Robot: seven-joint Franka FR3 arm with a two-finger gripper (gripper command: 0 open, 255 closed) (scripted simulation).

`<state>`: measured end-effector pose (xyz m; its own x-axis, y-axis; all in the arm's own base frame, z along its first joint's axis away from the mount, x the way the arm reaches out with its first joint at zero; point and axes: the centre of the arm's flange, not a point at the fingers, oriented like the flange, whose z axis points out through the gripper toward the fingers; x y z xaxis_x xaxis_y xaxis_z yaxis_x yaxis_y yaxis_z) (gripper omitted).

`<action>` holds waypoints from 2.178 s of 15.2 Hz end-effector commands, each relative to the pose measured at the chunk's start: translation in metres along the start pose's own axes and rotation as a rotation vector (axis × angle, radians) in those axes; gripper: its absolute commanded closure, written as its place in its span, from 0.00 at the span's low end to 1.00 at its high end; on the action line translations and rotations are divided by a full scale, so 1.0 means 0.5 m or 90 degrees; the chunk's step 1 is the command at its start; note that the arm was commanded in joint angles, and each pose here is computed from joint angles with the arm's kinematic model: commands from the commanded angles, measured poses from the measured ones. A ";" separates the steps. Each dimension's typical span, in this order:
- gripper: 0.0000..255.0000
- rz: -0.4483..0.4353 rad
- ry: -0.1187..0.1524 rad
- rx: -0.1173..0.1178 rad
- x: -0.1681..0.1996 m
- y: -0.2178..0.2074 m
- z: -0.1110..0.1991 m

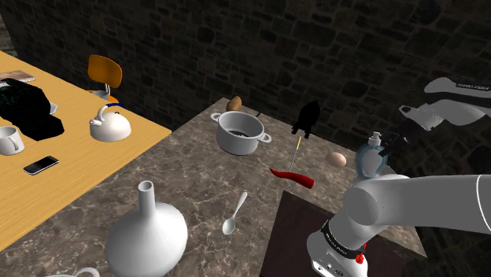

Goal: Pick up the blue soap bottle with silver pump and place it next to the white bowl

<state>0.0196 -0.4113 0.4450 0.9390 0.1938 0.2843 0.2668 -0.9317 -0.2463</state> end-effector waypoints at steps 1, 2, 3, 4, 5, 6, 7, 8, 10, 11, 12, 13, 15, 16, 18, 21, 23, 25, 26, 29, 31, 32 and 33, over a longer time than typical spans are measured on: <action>1.00 0.000 0.000 0.000 -0.005 0.005 0.021; 1.00 0.000 0.000 0.000 -0.008 0.008 0.031; 1.00 0.000 0.000 0.000 -0.011 0.010 0.040; 1.00 0.000 0.000 0.000 -0.014 0.013 0.050; 1.00 0.000 0.000 0.000 -0.017 0.016 0.060; 1.00 0.000 0.000 0.000 -0.020 0.018 0.070; 1.00 0.000 0.000 0.000 -0.023 0.021 0.080; 1.00 0.000 0.000 0.000 -0.026 0.023 0.089; 1.00 0.000 0.000 0.000 -0.032 0.029 0.109; 1.00 0.000 0.000 0.000 -0.035 0.031 0.119; 1.00 0.000 0.000 0.000 -0.038 0.034 0.129; 1.00 0.000 0.000 0.000 -0.041 0.036 0.138; 1.00 0.000 0.000 0.000 -0.043 0.038 0.144; 1.00 0.000 0.000 0.000 -0.043 0.038 0.144; 1.00 0.000 0.000 0.000 -0.043 0.038 0.144; 1.00 0.000 0.000 0.000 -0.043 0.038 0.144; 0.00 0.000 0.000 0.000 -0.043 0.038 0.144; 0.00 0.000 0.000 0.000 -0.043 0.038 0.144; 0.00 0.000 0.000 0.000 -0.043 0.038 0.144; 0.00 0.000 0.000 0.000 -0.043 0.038 0.091; 0.00 0.000 0.000 0.000 -0.043 0.038 0.044; 0.00 0.000 0.000 0.000 -0.043 0.038 0.044; 0.00 0.000 0.000 0.000 -0.043 0.038 0.044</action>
<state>0.0103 -0.4257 0.4122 0.9389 0.1938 0.2845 0.2665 -0.9322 -0.2448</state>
